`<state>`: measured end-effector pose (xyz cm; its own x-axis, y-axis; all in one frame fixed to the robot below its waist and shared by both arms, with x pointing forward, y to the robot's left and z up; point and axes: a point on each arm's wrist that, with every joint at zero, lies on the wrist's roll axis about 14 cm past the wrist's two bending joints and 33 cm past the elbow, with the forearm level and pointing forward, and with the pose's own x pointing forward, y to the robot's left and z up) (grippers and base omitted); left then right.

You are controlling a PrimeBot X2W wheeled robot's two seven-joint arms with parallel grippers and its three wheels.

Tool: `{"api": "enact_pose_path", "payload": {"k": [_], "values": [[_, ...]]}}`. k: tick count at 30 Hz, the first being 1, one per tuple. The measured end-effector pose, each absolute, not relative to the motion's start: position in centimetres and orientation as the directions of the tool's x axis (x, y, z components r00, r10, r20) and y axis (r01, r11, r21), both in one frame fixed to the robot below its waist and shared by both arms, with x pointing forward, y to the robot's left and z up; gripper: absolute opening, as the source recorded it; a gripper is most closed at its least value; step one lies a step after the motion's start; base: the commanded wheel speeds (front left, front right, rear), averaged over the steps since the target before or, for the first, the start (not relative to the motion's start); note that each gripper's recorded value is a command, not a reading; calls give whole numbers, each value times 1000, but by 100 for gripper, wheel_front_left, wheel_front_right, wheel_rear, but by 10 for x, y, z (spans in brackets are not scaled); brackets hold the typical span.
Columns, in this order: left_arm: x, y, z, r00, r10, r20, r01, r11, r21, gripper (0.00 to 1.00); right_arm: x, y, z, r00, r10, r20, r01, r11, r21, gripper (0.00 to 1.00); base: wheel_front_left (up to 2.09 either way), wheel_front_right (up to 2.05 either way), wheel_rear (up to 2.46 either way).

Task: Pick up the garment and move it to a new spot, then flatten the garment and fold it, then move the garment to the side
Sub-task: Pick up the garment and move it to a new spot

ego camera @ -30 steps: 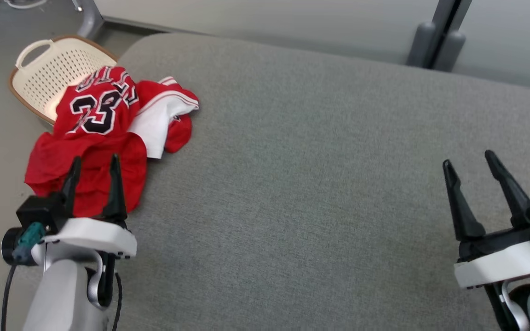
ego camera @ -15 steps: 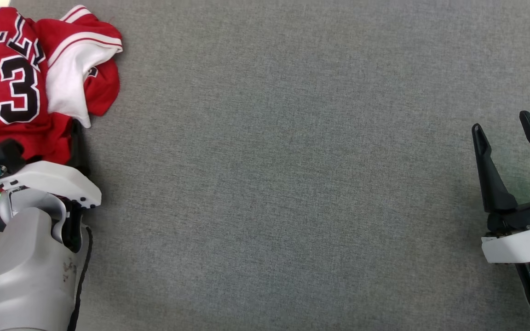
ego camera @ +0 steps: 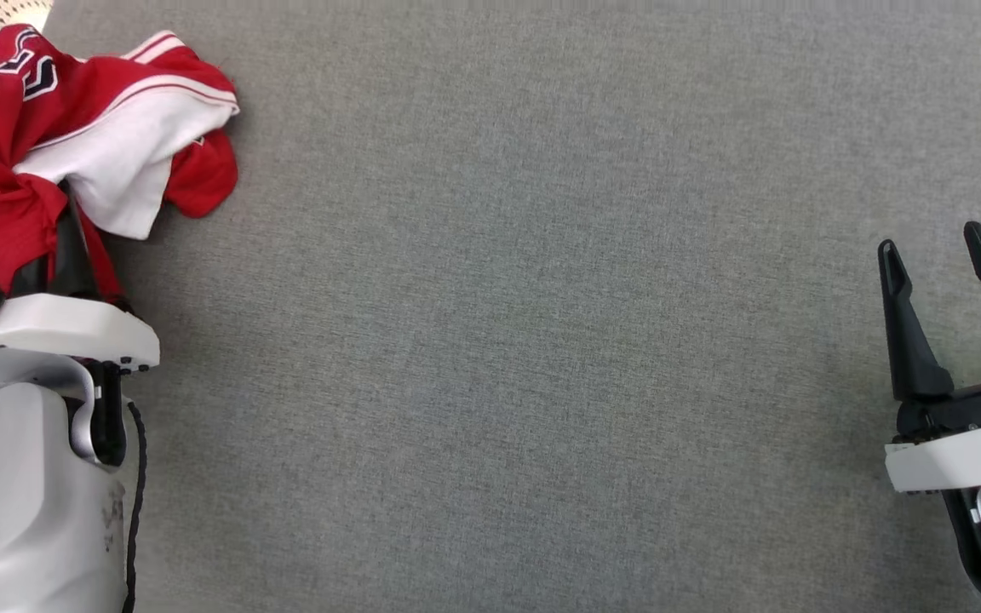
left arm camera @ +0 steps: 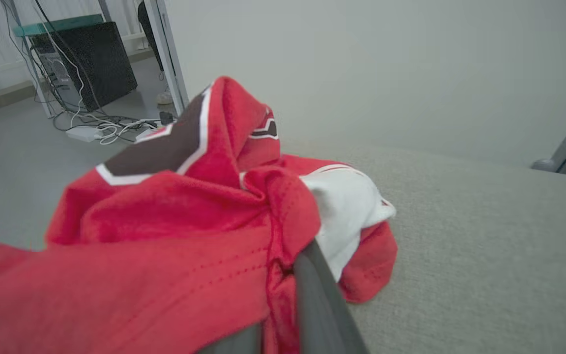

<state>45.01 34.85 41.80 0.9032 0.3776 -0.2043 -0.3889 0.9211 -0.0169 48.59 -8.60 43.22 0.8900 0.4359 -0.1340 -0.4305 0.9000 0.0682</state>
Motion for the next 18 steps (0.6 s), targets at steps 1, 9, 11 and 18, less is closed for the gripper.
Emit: {"api": "enact_pose_path", "payload": {"k": [1,9,11,18], "values": [[448,347,428,911,373,-174,-381,924,-14,0,485,-86,436,892,433,-128,-428,901,69,100,0,0,0],[422,318,505,957,284,58,-288,956,65,0,465,-84,469,905,420,-65,-416,907,67,100,0,0,0],[413,304,521,965,241,104,-249,966,74,0,456,-84,477,909,413,-51,-409,910,70,100,0,0,0],[397,234,553,982,40,186,-55,996,76,0,430,-96,504,931,364,1,-363,929,72,100,0,0,0]]}}
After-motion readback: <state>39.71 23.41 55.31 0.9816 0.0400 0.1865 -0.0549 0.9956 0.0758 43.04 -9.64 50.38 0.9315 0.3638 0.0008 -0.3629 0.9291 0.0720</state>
